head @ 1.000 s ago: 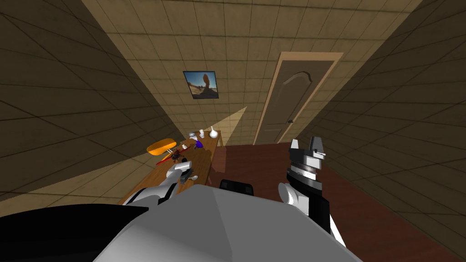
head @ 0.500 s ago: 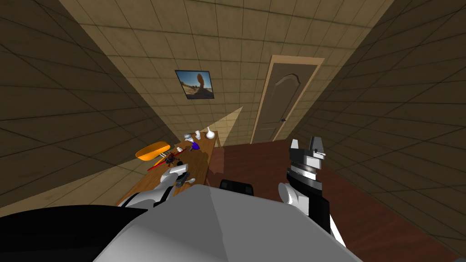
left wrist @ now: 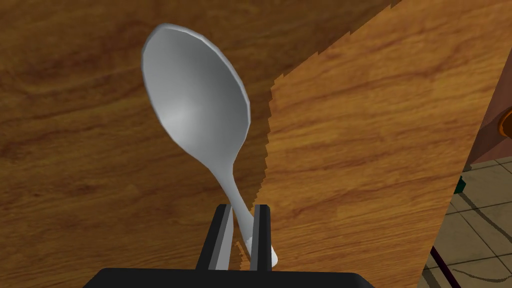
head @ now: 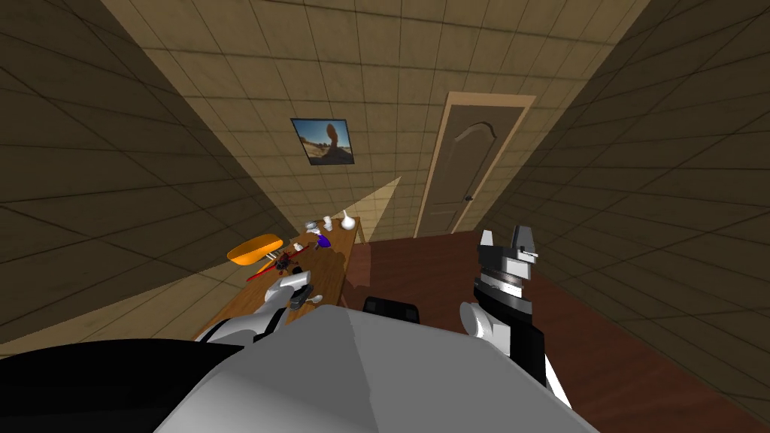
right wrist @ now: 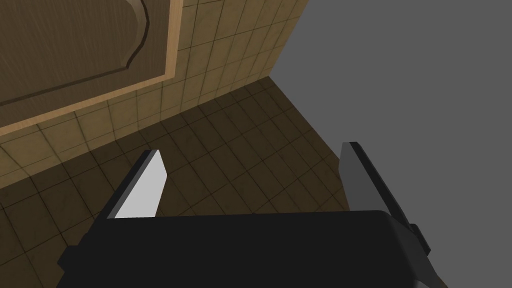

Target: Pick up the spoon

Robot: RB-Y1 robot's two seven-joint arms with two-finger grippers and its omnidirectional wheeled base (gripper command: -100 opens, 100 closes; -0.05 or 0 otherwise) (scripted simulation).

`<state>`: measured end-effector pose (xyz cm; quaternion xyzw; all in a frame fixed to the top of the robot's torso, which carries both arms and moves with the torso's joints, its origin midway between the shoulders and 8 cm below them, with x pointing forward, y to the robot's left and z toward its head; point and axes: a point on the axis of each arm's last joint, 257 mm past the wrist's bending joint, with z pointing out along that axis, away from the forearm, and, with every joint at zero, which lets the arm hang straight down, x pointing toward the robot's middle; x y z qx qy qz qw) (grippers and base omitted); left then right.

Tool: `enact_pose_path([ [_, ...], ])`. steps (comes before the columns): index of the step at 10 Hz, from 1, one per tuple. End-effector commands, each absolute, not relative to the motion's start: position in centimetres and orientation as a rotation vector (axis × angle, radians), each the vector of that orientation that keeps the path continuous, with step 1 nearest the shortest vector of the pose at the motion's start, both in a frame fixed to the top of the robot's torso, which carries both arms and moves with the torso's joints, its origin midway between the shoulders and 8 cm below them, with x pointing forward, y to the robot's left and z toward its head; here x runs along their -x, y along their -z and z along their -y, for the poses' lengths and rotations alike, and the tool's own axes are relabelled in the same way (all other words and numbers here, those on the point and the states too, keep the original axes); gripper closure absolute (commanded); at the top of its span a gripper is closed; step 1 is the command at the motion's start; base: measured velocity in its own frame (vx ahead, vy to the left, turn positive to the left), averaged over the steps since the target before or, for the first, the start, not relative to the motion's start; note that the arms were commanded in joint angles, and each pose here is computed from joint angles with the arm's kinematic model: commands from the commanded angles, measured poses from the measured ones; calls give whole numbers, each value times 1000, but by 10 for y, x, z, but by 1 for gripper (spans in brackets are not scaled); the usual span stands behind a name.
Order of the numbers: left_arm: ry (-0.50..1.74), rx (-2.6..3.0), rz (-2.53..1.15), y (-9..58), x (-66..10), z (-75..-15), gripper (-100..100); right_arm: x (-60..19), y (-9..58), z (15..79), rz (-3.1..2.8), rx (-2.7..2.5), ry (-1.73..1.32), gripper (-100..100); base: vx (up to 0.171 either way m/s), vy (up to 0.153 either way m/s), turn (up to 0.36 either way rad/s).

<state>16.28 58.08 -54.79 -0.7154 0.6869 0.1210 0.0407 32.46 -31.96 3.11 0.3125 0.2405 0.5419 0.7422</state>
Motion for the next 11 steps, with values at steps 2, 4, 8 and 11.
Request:
enact_pose_path([
  [2, -356, 2117, -2169, 544, -194, -567, 100, -325, -31, 320, -527, -685, -1188, 0, 36, 0, 288],
  [4, -351, 2060, -2216, 540, -216, -556, 100, -325, -31, 320, -527, -685, -1188, 0, 33, -8, 265],
  [8, -344, 1942, -2301, 528, -260, -535, 100, -325, -31, 320, -527, -685, -1188, 0, 32, -10, 270],
  [11, -345, 1946, -2300, 527, -258, -536, 0, -325, -31, 320, -527, -685, -1188, 0, 3, -2, -19],
])
